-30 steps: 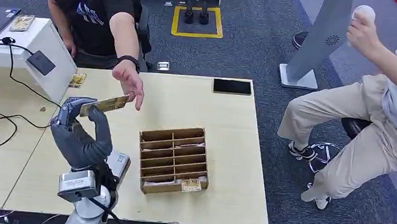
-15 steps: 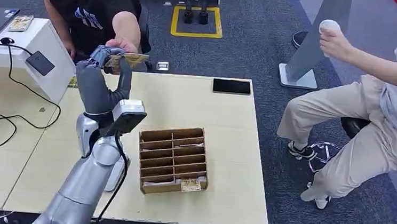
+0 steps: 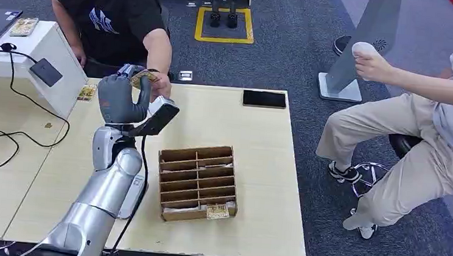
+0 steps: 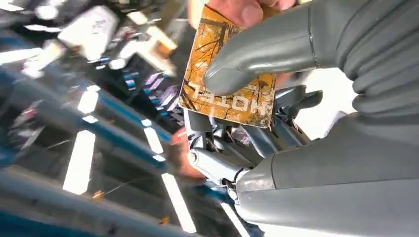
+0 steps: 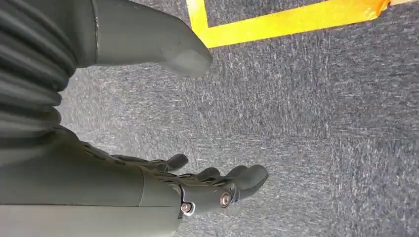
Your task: Pass the card to the sensor for recognition and then transmit it.
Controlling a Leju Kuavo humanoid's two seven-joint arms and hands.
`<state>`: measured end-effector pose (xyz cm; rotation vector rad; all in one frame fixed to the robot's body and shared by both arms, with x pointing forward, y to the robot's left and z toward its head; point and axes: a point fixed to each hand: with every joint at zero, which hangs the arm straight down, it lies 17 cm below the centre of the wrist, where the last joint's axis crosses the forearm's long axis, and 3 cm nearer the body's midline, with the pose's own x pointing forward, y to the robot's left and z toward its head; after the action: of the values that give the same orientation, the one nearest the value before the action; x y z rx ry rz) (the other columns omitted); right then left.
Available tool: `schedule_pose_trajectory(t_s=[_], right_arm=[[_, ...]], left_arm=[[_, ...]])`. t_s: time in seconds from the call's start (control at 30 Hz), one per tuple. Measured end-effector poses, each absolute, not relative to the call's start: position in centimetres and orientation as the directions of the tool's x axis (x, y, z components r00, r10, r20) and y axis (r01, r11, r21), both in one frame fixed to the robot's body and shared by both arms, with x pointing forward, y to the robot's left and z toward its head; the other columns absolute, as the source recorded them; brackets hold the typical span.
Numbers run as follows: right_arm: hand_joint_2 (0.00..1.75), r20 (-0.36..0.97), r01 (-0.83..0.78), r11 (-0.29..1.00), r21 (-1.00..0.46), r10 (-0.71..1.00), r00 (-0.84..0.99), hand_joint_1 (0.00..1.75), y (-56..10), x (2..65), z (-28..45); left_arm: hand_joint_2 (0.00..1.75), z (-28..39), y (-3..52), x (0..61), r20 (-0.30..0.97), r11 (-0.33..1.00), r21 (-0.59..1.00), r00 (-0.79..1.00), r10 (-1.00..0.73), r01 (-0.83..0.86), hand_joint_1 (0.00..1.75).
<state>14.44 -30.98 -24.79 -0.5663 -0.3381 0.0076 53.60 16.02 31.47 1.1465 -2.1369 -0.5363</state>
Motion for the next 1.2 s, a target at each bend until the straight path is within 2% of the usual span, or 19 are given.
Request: schedule_pose_trajectory(t_s=[0.17,0.2,0.23,0.53,0.7,0.8,1.2], right_arm=[[1.75,0.311,0.096,0.842,-0.531,0.088,0.946,0.0,-31.1,14.2,-24.8],[1.75,0.311,0.097,0.842,-0.531,0.087,0.947,0.0,-31.1,14.2,-24.8],[1.75,0.312,0.103,0.842,-0.529,0.081,0.947,0.0,-31.1,14.2,-24.8],[1.75,0.374,0.203,0.811,-0.549,0.02,0.927,0.0,-32.3,14.4,-24.2],[1.75,0.531,0.295,0.724,-0.624,0.116,0.839,0.0,-35.3,17.1,-21.1],[1.75,0.583,0.386,0.663,-0.641,0.093,0.807,0.0,-37.4,17.0,-19.7],[1.75,0.603,0.576,0.443,-0.687,-0.093,0.792,0.0,-42.4,10.8,-17.8]], left_arm=[[1.75,28.7,17.7,54.3,0.366,0.501,0.658,-0.342,-0.865,-0.563,1.75],[1.75,28.4,17.9,54.4,0.37,0.5,0.661,-0.336,-0.866,-0.56,1.54],[1.75,28.2,18.0,54.5,0.378,0.504,0.661,-0.334,-0.864,-0.556,0.0],[1.75,26.6,17.7,54.2,0.491,0.598,0.615,-0.344,-0.801,-0.514,0.0],[1.75,25.0,18.2,53.8,0.621,0.69,0.539,-0.325,-0.713,-0.484,0.0],[1.75,24.2,18.4,53.6,0.69,0.736,0.487,-0.31,-0.655,-0.471,0.0],[1.75,22.9,17.3,53.0,0.811,0.838,0.355,-0.309,-0.496,-0.414,0.0]])
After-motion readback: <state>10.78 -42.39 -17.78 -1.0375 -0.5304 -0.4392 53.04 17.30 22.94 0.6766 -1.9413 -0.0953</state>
